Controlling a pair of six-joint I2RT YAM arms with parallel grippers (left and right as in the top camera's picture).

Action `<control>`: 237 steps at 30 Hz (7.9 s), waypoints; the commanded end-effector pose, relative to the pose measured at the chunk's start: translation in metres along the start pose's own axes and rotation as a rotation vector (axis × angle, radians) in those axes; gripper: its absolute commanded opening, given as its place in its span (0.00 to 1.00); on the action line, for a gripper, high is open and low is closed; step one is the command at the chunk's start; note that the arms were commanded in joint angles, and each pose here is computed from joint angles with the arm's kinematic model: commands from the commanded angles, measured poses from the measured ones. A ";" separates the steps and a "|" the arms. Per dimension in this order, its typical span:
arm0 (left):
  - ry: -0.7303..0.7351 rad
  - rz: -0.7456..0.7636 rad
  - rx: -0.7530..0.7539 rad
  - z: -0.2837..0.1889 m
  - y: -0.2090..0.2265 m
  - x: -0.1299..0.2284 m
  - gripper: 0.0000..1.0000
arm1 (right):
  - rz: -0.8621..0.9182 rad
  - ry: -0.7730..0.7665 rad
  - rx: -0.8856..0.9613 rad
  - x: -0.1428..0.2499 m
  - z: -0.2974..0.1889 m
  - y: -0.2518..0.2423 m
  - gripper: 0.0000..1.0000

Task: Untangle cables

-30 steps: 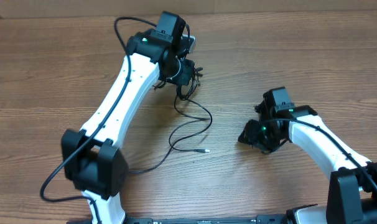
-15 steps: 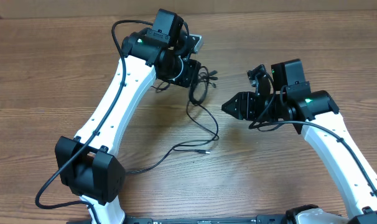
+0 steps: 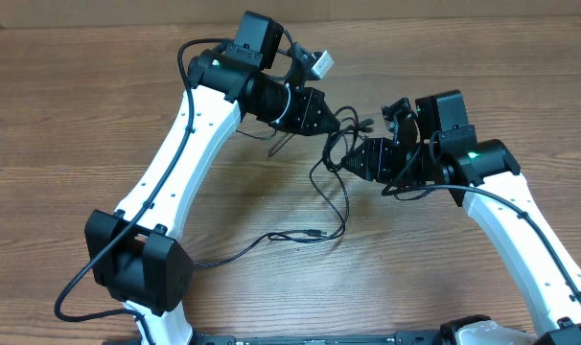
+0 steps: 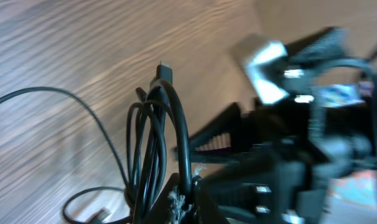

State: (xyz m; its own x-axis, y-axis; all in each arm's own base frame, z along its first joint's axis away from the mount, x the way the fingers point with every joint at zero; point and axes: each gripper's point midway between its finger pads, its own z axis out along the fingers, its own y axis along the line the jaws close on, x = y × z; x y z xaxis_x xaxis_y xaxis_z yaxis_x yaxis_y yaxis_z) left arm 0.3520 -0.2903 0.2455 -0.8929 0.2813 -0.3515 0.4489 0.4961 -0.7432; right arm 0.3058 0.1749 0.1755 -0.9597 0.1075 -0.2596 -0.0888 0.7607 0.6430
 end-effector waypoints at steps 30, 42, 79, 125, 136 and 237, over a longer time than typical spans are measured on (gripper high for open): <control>-0.119 -0.180 -0.226 -0.092 0.087 -0.002 0.06 | 0.350 0.052 0.700 0.037 -0.002 -0.133 0.04; 0.009 -0.053 -0.175 -0.053 0.054 0.017 0.41 | -0.070 0.215 -0.108 0.033 0.040 -0.002 0.04; 0.259 -0.239 -0.291 0.028 0.101 0.107 0.50 | -0.099 0.179 -0.126 0.023 0.042 0.002 0.04; 0.098 -0.580 -0.570 0.065 0.114 0.106 0.33 | -0.096 0.183 -0.124 0.025 0.041 0.002 0.04; 0.056 -0.580 -0.574 0.071 0.126 0.103 0.04 | -0.093 0.187 -0.123 0.025 0.041 0.001 0.04; 0.080 -0.425 -0.571 0.011 0.149 0.083 0.04 | 0.513 0.147 0.367 0.102 0.095 -0.032 0.64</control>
State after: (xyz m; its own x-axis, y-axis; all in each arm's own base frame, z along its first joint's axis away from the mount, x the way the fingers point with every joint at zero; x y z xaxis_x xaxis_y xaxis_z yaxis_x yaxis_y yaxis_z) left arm 0.3383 -0.1991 0.0852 -1.0000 -0.0044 0.0080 -0.0071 0.9286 -0.3710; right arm 0.2320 0.2197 0.0597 -0.8835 0.4436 0.1506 0.4672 0.8110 0.3522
